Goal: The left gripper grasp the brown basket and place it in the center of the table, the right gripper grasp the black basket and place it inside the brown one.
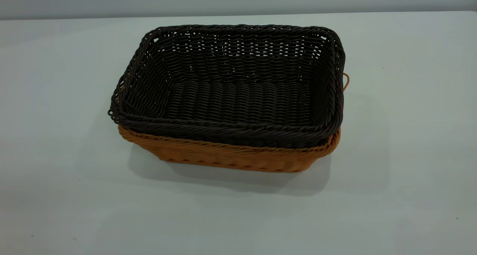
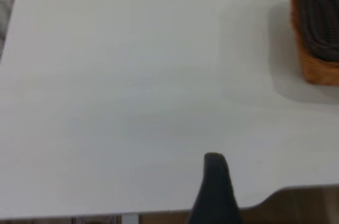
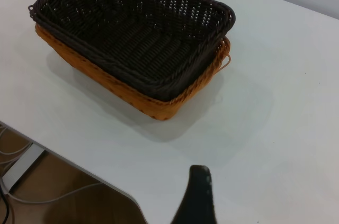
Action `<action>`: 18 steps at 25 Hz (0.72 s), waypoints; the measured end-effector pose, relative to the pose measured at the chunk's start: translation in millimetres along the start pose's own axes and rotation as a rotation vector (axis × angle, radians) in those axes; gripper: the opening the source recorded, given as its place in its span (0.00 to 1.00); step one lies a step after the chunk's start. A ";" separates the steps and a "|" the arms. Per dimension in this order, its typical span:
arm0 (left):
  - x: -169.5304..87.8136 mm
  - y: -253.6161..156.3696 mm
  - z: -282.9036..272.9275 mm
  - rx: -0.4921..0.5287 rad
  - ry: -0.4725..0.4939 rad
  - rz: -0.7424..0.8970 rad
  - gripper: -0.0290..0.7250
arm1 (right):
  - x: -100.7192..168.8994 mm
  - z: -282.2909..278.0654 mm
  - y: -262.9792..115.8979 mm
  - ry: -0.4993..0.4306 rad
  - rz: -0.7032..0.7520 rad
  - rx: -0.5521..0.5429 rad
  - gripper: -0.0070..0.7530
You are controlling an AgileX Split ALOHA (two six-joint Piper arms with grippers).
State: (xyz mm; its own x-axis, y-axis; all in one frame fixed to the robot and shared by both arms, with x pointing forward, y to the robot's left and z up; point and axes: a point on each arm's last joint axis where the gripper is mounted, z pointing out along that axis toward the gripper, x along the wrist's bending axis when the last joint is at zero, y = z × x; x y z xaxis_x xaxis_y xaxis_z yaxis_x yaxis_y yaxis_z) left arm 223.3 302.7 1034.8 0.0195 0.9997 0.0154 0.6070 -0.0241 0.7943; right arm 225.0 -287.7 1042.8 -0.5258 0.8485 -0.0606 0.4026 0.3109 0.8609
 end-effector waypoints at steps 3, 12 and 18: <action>1.6 0.0 0.0 0.000 0.017 -0.034 0.73 | 0.0 0.0 0.0 0.000 0.000 0.000 0.76; 1.6 0.0 0.0 0.000 0.018 -0.041 0.73 | 0.0 0.0 0.0 0.000 0.000 0.000 0.76; 1.8 0.0 0.0 0.000 0.020 -0.041 0.73 | 0.0 0.1 0.1 -0.007 0.004 0.000 0.76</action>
State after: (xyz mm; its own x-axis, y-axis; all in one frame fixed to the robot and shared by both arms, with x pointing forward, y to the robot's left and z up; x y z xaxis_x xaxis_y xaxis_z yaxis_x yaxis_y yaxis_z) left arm 223.3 304.5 1034.9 -0.0210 0.9998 -0.0052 0.6067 0.0169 0.7947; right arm 225.1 -287.6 1042.8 -0.5188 0.8528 -0.0606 0.4051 0.3076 0.8609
